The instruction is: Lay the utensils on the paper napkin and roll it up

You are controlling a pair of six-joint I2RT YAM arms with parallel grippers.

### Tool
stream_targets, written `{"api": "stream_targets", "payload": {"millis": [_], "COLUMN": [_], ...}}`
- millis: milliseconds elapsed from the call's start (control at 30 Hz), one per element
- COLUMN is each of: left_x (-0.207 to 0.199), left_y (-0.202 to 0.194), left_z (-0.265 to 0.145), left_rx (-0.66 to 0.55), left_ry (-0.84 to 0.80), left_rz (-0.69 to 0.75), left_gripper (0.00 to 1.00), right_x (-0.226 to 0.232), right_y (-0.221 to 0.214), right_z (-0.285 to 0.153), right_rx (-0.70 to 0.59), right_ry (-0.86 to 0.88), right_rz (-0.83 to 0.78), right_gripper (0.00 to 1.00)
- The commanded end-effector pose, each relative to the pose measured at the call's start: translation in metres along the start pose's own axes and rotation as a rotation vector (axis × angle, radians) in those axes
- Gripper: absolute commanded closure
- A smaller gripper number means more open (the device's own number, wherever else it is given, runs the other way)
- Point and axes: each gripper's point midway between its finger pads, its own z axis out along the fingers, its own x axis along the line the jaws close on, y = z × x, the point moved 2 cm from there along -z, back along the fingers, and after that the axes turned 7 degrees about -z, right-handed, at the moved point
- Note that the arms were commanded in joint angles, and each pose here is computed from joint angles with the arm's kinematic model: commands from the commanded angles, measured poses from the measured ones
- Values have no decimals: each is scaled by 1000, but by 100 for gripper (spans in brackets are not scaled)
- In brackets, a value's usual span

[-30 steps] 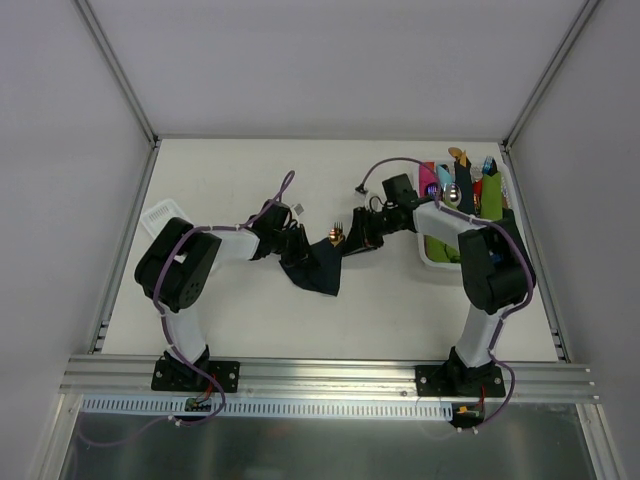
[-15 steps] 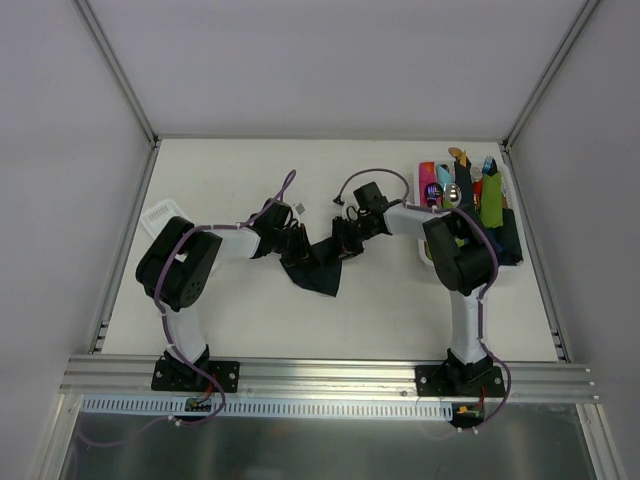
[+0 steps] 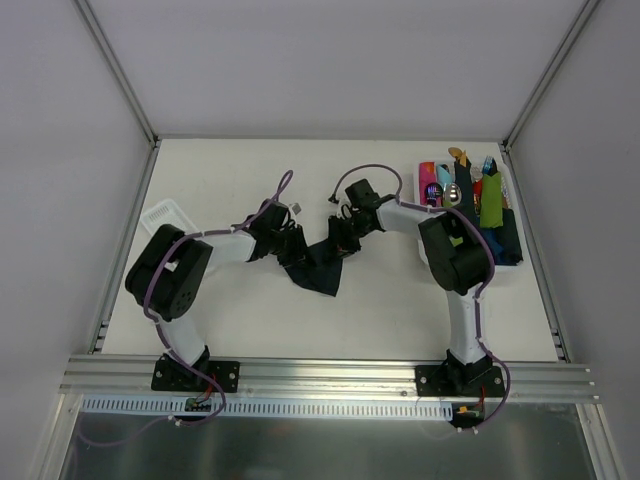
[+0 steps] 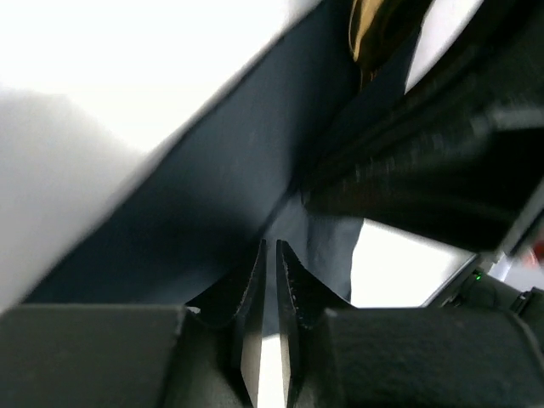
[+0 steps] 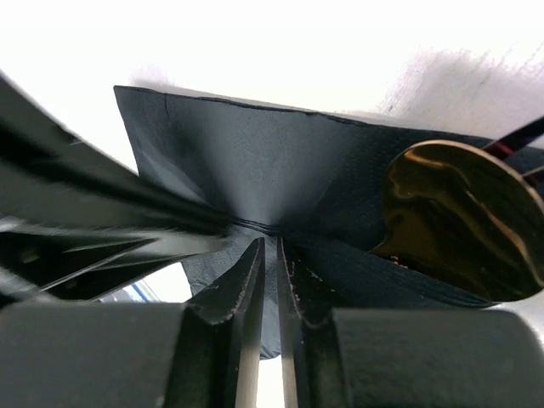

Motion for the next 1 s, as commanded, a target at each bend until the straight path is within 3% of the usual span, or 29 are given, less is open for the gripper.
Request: {"api": "stream_targets", "payload": {"millis": [0,200,533,733,967], "left_x": [-7,-26,-35,-21,26], "left_y": [3,-13,-33,-42,-57], "left_z": [-31,-46,-25,-3,12], "left_rx": [-76,-41,7,50,65], "left_ry": [22,-64,-103,-39,146], "left_rz": [51,27,-46,-123,-208], "left_gripper": [89,89,89,91,95], "right_x": [-21,-21,-16,-18,-15], "right_y": [-5,-2,4,3,5], "right_z": [4,4,4,5,2], "right_rx": [31,42,66,76,75], "right_ry": [-127,-139,-128,-132,-124], "right_rz": [-12,1,41,44,21], "right_gripper": [86,87,89,89,86]}}
